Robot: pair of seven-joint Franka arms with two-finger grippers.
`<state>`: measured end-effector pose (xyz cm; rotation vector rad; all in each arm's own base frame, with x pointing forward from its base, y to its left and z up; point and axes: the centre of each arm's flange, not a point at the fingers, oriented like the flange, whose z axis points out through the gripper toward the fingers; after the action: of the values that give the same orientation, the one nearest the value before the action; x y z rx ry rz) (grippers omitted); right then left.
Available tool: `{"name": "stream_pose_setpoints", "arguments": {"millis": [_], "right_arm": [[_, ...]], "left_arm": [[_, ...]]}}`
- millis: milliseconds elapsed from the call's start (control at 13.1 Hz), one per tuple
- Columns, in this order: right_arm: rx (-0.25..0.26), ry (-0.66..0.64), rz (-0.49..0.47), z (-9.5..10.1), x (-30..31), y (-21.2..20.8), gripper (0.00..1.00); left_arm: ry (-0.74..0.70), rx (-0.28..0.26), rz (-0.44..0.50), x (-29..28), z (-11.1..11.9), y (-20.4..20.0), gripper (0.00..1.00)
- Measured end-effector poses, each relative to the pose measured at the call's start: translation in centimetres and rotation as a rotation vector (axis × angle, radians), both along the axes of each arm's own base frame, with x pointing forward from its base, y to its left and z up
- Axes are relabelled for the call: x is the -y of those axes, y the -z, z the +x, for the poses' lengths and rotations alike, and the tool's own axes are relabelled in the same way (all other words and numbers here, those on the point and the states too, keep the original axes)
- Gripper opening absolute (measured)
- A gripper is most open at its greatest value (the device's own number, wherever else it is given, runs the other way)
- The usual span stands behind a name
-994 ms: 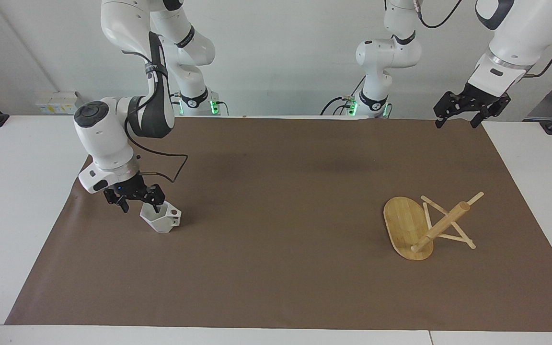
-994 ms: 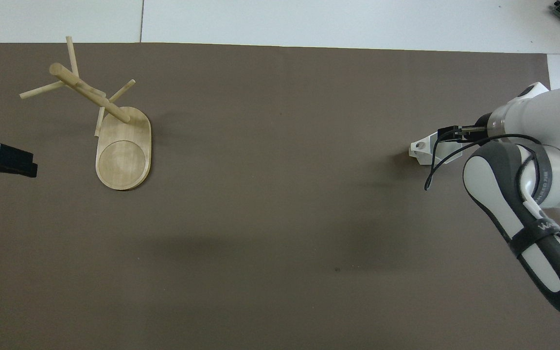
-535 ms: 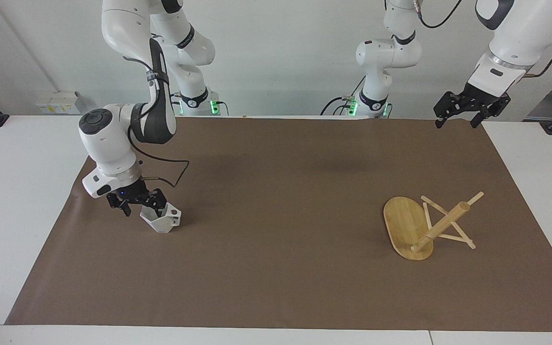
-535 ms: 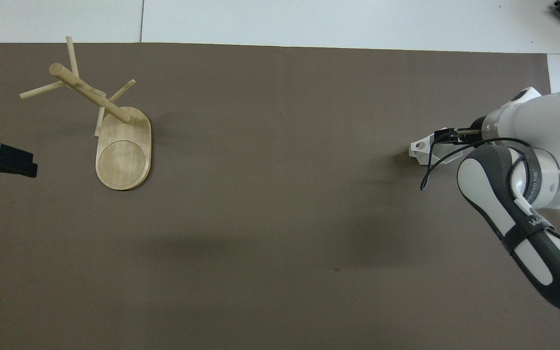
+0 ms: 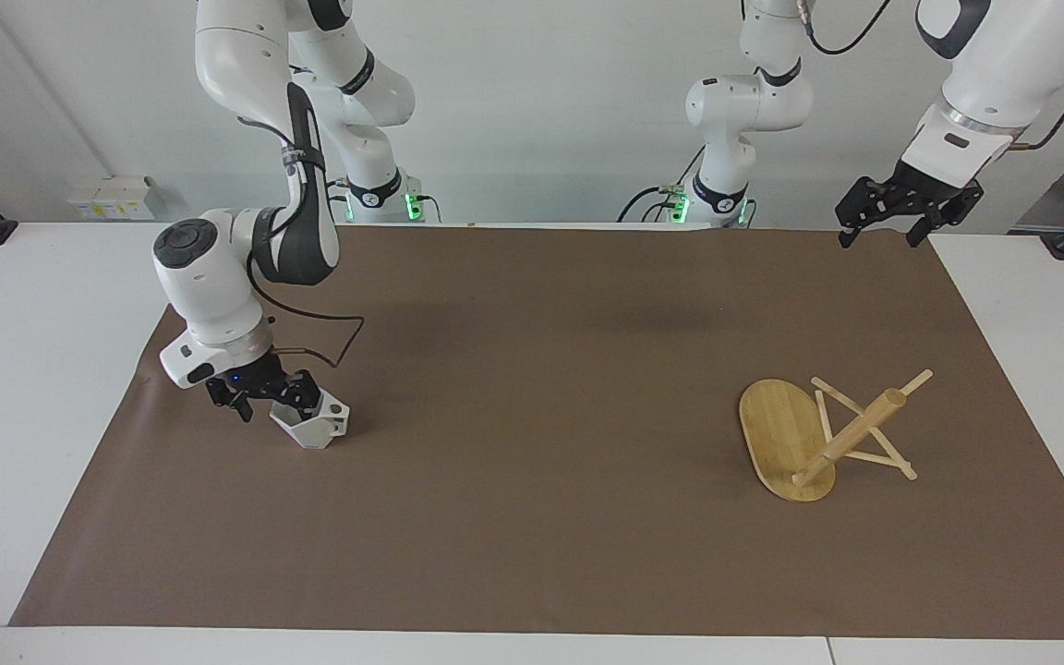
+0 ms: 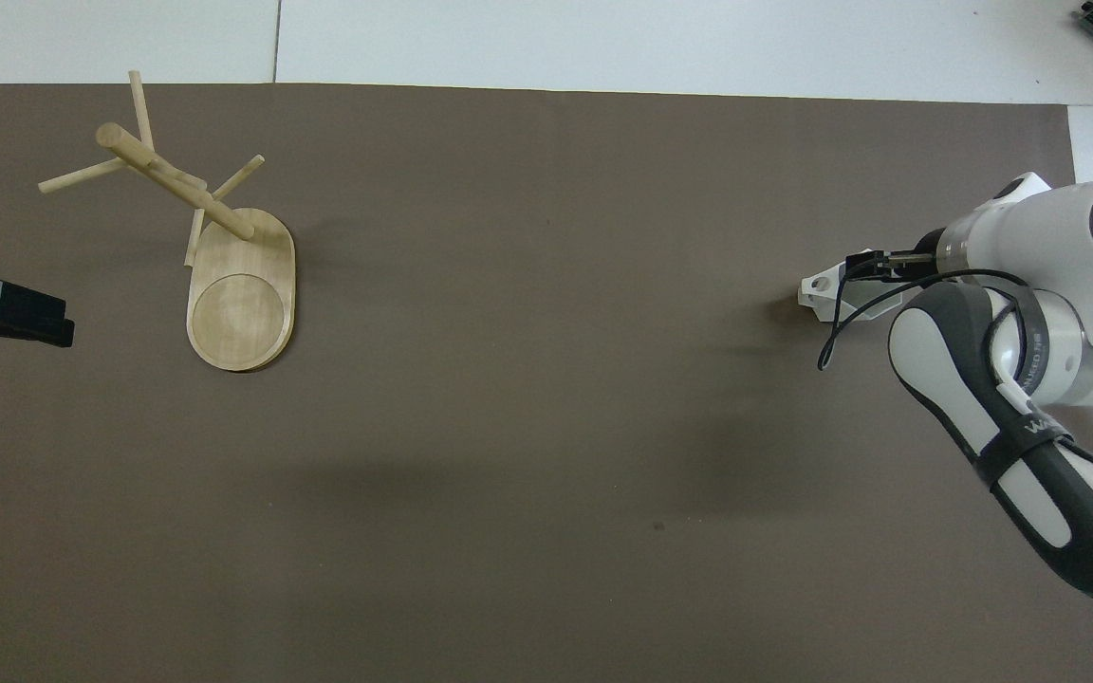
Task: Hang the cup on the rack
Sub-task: 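Close the right gripper on the cup and lift it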
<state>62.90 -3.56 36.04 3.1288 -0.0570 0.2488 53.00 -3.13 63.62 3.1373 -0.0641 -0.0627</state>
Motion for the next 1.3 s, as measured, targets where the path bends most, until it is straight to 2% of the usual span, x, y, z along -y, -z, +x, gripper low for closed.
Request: {"name": "stream_pose_setpoints", "arguments": {"millis": [306,459,535,612,688,841,918,994,1071,1147,1224,1300], "right_arm": [[0.006,-0.002,-0.001,0.08,0.01,-0.12,0.99],[0.007,-0.003,-0.001,0.10,0.01,-0.14,0.82],[0.008,-0.003,-0.001,0.10,0.01,-0.15,0.82],[0.008,-0.003,-0.001,0.10,0.01,-0.15,0.74],[0.008,-0.003,-0.001,0.11,0.00,-0.15,0.74],[0.008,-0.003,-0.001,0.11,0.01,-0.16,0.61],[0.008,-0.003,-0.002,0.11,0.01,-0.16,0.60],[0.008,-0.003,-0.002,0.11,0.01,-0.16,0.51],[0.008,-0.003,-0.002,0.11,0.01,-0.16,0.51],[0.008,-0.003,-0.001,0.11,0.01,-0.16,0.46],[0.008,-0.003,-0.001,0.11,0.01,-0.16,0.34],[0.008,-0.003,-0.001,0.11,0.01,-0.16,0.33]], "left_arm": [[0.000,0.000,0.000,0.00,0.00,0.00,1.00],[0.000,0.000,0.000,0.00,-0.01,0.02,1.00],[0.000,0.000,0.000,0.00,-0.01,0.02,1.00],[0.000,0.000,0.000,0.00,-0.02,0.01,1.00],[0.000,0.000,0.000,0.01,-0.02,0.00,1.00],[0.000,0.001,0.000,0.03,-0.03,-0.01,1.00],[0.001,0.000,0.000,0.06,-0.03,0.00,1.00],[0.001,0.000,0.000,0.08,-0.04,0.00,1.00],[0.001,0.000,0.000,0.09,-0.04,-0.01,1.00],[0.001,0.001,0.000,0.09,-0.05,-0.01,1.00],[0.001,0.001,0.000,0.09,-0.05,-0.02,1.00],[0.001,0.001,0.000,0.09,-0.06,-0.03,1.00]]}}
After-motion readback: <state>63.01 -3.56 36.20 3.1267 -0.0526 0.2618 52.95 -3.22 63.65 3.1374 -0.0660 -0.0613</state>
